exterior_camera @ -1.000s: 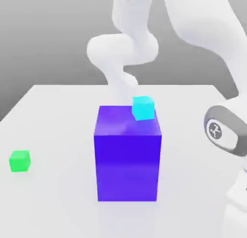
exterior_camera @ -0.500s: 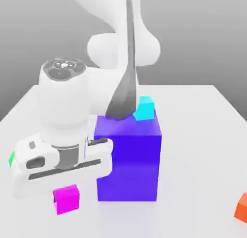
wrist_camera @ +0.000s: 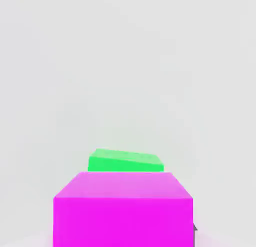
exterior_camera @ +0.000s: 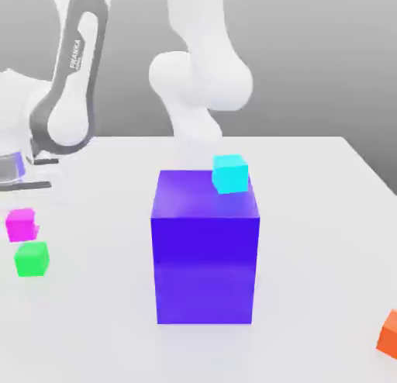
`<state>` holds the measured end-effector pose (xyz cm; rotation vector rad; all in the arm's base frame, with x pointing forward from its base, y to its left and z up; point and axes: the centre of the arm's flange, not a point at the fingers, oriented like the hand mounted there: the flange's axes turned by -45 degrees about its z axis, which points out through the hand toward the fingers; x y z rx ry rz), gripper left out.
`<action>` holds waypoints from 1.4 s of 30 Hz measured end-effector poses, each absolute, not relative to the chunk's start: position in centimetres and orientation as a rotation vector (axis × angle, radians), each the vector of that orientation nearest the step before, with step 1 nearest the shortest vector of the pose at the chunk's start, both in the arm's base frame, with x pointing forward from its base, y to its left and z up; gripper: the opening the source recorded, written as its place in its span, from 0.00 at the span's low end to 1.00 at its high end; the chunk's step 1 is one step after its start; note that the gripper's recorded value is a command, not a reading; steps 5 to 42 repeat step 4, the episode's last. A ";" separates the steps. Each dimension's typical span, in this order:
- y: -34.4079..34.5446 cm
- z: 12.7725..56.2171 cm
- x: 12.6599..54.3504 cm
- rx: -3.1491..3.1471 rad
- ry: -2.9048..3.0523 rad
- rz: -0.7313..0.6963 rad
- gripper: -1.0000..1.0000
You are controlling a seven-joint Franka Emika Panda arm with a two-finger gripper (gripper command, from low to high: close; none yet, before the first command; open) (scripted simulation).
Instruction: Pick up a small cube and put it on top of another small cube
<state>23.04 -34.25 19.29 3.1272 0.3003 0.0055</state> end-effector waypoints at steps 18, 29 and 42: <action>-34.1 18.0 22.9 3.129 0.297 0.001 1.00; -34.1 18.0 22.9 3.129 0.297 0.001 1.00; -34.1 18.0 22.9 3.129 0.297 0.001 1.00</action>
